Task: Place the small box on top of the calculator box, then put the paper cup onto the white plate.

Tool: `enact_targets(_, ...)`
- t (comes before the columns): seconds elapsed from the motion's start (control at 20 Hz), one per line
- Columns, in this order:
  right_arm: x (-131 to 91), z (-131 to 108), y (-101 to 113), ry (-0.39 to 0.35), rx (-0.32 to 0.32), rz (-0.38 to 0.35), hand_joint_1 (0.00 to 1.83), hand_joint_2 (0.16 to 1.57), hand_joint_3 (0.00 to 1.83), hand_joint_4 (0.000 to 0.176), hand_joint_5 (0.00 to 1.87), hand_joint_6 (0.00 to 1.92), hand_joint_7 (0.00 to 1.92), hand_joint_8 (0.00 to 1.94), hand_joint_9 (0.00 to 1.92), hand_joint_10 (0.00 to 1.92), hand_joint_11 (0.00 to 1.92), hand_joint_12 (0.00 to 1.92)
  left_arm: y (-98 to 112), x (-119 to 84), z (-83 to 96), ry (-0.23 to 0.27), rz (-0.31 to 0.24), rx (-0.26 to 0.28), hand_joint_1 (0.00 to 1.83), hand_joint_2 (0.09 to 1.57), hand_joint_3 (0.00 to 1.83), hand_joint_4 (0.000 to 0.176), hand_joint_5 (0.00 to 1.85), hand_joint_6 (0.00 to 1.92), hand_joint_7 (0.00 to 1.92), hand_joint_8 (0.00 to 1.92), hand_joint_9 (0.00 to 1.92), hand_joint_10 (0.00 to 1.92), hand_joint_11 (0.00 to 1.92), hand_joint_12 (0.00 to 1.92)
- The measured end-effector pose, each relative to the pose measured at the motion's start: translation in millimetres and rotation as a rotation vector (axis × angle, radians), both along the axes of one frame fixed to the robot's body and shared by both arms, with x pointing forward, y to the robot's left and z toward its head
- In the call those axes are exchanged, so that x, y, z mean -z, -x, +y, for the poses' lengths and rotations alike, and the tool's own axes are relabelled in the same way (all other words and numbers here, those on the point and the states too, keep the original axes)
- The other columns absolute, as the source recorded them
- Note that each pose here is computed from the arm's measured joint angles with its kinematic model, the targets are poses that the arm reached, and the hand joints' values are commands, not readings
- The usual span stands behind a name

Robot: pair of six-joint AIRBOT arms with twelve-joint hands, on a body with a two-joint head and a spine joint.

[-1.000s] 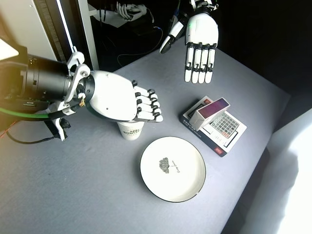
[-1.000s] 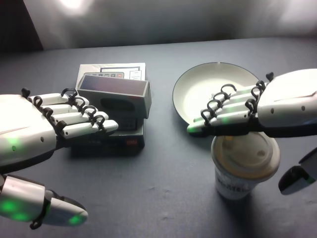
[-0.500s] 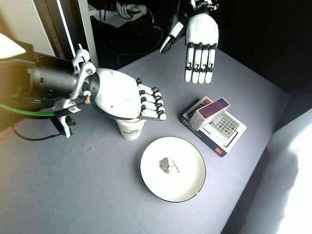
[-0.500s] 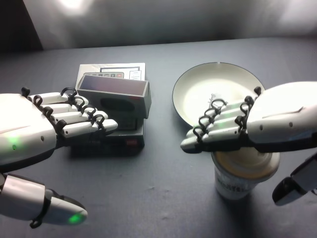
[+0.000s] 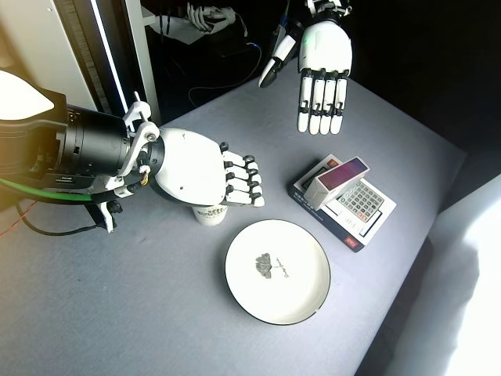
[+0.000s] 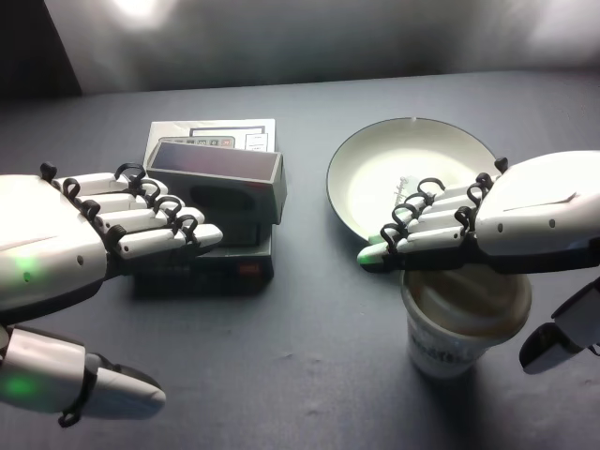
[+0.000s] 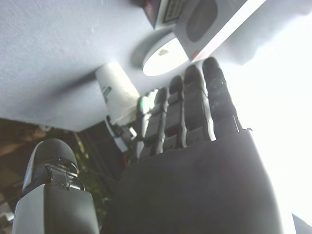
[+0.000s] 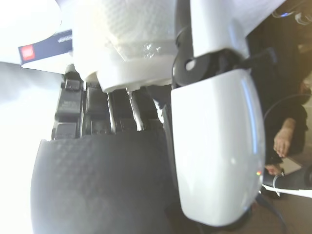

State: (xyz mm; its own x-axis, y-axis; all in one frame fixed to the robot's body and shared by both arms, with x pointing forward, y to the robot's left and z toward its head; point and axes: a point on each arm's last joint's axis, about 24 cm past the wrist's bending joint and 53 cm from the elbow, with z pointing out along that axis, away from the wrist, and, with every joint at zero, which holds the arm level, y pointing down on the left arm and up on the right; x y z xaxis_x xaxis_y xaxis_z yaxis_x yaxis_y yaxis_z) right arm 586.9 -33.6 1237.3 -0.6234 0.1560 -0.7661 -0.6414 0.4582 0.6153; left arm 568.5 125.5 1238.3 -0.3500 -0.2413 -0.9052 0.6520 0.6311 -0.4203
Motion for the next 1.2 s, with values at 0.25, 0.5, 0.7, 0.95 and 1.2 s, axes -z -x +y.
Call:
enact_targets(0.25, -0.3, 0.1, 0.1, -0.003, 0.000, 0.003, 1.21, 0.94, 0.01, 0.000, 0.00, 0.00, 0.00, 0.00, 0.00, 0.00, 0.00, 0.00, 0.1, -0.2, -0.1, 0.001, 0.000, 0.000, 0.11, 1.05, 0.00, 0.000, 0.04, 0.00, 0.07, 0.00, 0.08, 0.00, 0.00, 0.16)
enact_targets(0.5, -1.9, 1.0, 1.1, -0.010, -0.004, 0.006, 1.20, 0.96, 0.01, 0.000, 0.00, 0.00, 0.00, 0.00, 0.00, 0.00, 0.00, 0.00, 0.1, -0.2, -0.1, 0.001, 0.000, 0.000, 0.13, 1.04, 0.00, 0.000, 0.06, 0.00, 0.10, 0.00, 0.10, 0.00, 0.00, 0.17)
enact_targets(0.7, -1.7, 3.3, 3.9, -0.011, -0.016, 0.008, 1.24, 1.00, 0.02, 0.000, 0.00, 0.00, 0.00, 0.00, 0.00, 0.00, 0.00, 0.00, 0.1, -0.2, -0.1, 0.001, 0.000, 0.000, 0.12, 1.05, 0.00, 0.000, 0.05, 0.00, 0.09, 0.00, 0.10, 0.00, 0.00, 0.20)
enact_targets(0.95, -1.8, 5.0, 6.4, -0.011, -0.024, 0.009, 1.39, 1.05, 0.02, 0.000, 0.00, 0.00, 0.00, 0.00, 0.00, 0.00, 0.05, 0.03, -0.1, -0.7, -0.1, 0.001, -0.002, 0.000, 0.15, 1.05, 0.00, 0.000, 0.08, 0.00, 0.11, 0.01, 0.11, 0.01, 0.00, 0.22)
enact_targets(1.2, -1.9, 5.4, 7.2, -0.012, -0.028, 0.010, 1.45, 1.20, 0.00, 0.000, 0.30, 0.03, 0.26, 0.03, 0.30, 0.04, 0.06, 0.81, -0.4, -0.9, 0.2, 0.001, -0.003, 0.000, 0.14, 1.05, 0.00, 0.000, 0.08, 0.00, 0.10, 0.00, 0.11, 0.00, 0.00, 0.24)
